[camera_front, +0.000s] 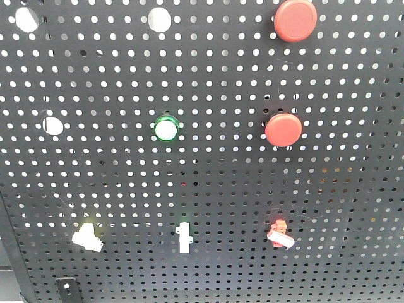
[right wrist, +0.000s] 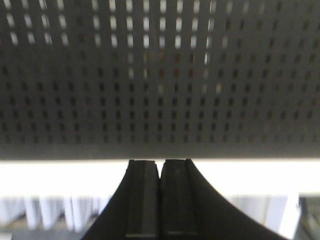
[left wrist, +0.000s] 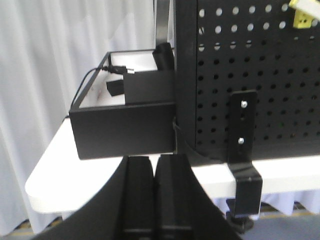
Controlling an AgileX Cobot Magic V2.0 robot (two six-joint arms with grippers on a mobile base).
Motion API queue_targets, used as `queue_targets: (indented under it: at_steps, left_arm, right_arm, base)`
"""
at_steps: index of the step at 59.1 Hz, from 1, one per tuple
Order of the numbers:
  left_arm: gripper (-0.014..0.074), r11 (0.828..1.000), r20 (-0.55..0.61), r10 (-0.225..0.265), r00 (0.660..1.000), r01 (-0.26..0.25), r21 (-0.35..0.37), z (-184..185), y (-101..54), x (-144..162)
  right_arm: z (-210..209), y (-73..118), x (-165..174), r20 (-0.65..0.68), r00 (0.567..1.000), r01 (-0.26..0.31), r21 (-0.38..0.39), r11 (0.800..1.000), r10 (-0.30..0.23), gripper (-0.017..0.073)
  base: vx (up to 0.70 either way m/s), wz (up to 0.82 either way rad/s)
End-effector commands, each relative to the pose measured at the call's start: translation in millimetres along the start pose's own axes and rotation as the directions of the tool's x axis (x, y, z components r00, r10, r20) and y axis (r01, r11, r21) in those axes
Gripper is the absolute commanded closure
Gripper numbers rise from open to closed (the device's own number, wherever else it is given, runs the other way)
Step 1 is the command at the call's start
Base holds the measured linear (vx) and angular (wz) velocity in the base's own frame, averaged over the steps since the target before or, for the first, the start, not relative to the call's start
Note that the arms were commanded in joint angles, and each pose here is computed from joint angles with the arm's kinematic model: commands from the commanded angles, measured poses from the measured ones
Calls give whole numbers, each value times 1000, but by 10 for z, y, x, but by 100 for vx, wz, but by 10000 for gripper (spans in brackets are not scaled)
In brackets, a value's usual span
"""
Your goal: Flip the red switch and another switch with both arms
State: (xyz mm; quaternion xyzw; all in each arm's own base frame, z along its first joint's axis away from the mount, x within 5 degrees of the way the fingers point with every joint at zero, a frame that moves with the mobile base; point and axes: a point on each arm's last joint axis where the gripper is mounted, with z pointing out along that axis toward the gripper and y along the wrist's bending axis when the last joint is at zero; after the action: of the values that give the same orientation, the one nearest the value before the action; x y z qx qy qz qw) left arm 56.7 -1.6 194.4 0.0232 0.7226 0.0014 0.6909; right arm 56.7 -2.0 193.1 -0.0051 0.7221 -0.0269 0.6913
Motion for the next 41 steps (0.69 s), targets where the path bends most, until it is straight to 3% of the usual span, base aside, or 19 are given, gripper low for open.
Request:
queue_targets:
  at_steps: [1, 13, 19, 28, 33, 41]
  left_arm:
    - [591, 1000, 128, -3, 992, 3, -1, -4, -1, -67]
    - [591, 1000, 344, -3, 939, 3, -1, -55, 0, -279]
    - [591, 1000, 416, -2, 910, 4, -3, -102, 5, -435]
    - [591, 1000, 484, -1, 875, 4, -6, -216, 19, -806]
    - [591, 1000, 512, 1, 859, 4, -8, -286, 30, -1104]
    - [591, 1000, 511, 1, 859, 4, -9, -269, 43, -1478]
  right_arm:
    - [-16, -3, -145, 175, 984, 13, 9, 1000, -14, 566]
    - [-52, -4, -294, 309, 951, 5, 8, 1000, -8, 566]
    - [-108, -13, -498, 366, 930, -33, -4, 999, 32, 566]
    - [-225, -37, -921, 384, 923, -13, 10, 1000, 9, 566]
    - [-221, -50, -1124, 352, 935, 22, 26, 999, -30, 566]
    - [-109, -57, -1329, 331, 941, 58, 35, 998, -66, 566]
  base:
    - [0, 0]
    - [0, 0]
    - [0, 0]
    - [0, 0]
    - [0, 0]
    - [0, 0]
